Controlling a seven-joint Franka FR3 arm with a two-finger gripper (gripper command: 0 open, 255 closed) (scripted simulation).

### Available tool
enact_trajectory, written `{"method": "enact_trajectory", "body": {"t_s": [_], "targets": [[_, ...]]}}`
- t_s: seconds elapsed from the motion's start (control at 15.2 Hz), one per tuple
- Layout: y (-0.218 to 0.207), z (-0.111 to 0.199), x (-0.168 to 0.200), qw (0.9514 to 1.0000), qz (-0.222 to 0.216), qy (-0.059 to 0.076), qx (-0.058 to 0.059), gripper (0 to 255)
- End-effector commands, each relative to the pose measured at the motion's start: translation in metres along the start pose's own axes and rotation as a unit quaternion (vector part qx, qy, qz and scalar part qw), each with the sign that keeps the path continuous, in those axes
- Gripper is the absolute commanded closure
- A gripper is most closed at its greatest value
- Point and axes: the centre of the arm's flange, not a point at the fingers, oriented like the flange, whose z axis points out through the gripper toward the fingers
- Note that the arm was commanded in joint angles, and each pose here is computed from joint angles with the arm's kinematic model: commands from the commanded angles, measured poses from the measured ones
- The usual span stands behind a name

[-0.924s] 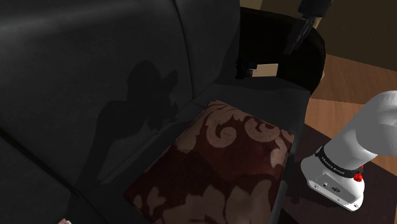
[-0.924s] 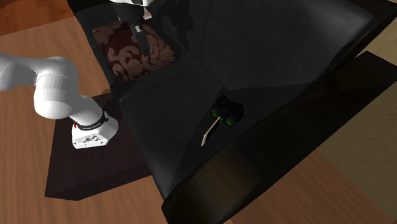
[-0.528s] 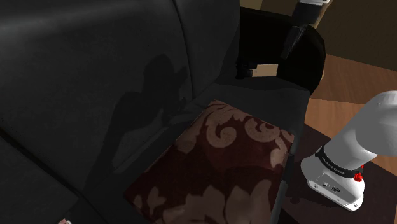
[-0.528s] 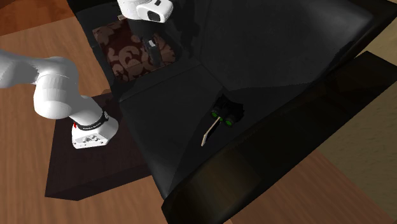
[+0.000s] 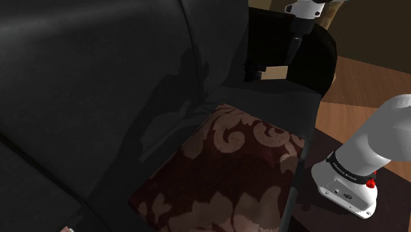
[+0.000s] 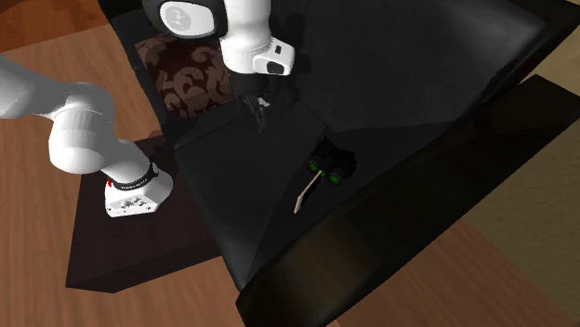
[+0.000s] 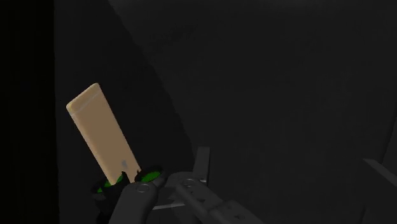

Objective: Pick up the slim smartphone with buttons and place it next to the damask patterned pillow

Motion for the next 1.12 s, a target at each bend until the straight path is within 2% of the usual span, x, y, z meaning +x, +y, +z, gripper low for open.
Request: {"method": "enact_trajectory", "body": {"t_s": [0.0, 0.46, 0.92, 1.06], "targets": [[0.019, 0.013, 0.008, 0.9998, -0.02, -0.009, -0.005, 0], [0.09, 0.057, 0.045, 0.9956, -0.083, -0.039, -0.021, 0], [0.157, 0.101, 0.088, 0.9863, -0.145, -0.069, -0.037, 0], [0.164, 0.111, 0.092, 0.9851, -0.151, -0.072, -0.038, 0]]}}
